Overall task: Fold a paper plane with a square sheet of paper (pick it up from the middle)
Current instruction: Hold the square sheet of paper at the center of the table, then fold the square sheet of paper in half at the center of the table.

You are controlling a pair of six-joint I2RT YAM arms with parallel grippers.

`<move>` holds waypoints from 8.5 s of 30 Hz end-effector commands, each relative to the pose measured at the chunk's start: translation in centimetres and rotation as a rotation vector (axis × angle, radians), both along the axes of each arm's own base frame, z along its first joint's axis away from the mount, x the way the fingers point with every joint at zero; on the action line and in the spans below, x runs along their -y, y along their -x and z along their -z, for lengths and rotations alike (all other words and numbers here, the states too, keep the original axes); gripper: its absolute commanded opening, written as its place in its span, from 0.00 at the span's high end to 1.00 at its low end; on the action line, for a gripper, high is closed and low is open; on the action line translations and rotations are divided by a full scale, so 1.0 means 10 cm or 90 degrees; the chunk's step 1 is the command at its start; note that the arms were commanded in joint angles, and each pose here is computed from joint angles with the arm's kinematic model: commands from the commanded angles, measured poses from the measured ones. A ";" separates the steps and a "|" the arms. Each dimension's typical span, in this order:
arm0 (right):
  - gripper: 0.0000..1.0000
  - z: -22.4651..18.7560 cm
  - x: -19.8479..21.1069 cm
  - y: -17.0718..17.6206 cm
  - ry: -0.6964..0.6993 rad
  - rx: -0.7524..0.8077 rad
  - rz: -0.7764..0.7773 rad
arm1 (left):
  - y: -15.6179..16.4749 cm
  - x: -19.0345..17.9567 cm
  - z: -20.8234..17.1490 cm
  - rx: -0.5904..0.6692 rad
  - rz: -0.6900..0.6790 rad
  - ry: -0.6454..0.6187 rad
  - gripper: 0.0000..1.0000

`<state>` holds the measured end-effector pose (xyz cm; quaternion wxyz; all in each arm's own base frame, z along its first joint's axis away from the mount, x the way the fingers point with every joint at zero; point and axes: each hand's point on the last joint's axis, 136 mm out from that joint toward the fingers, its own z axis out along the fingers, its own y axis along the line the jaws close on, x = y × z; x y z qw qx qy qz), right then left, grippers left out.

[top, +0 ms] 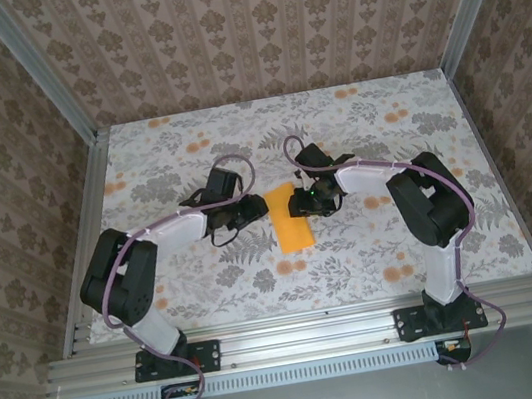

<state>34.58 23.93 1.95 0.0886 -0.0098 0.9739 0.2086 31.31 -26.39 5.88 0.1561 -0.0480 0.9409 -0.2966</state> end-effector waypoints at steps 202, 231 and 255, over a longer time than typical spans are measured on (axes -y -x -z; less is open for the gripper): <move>0.81 0.10 -0.14 0.80 -0.180 -0.098 0.020 | 0.29 0.29 0.78 -0.147 0.090 -0.109 0.91; 0.80 -0.43 -0.14 0.41 -0.201 0.001 0.020 | 0.28 0.30 0.76 -0.143 0.097 -0.109 0.92; 0.81 -0.02 0.03 -0.55 -0.238 -0.016 0.135 | 0.35 0.24 0.81 -0.160 0.108 -0.126 0.92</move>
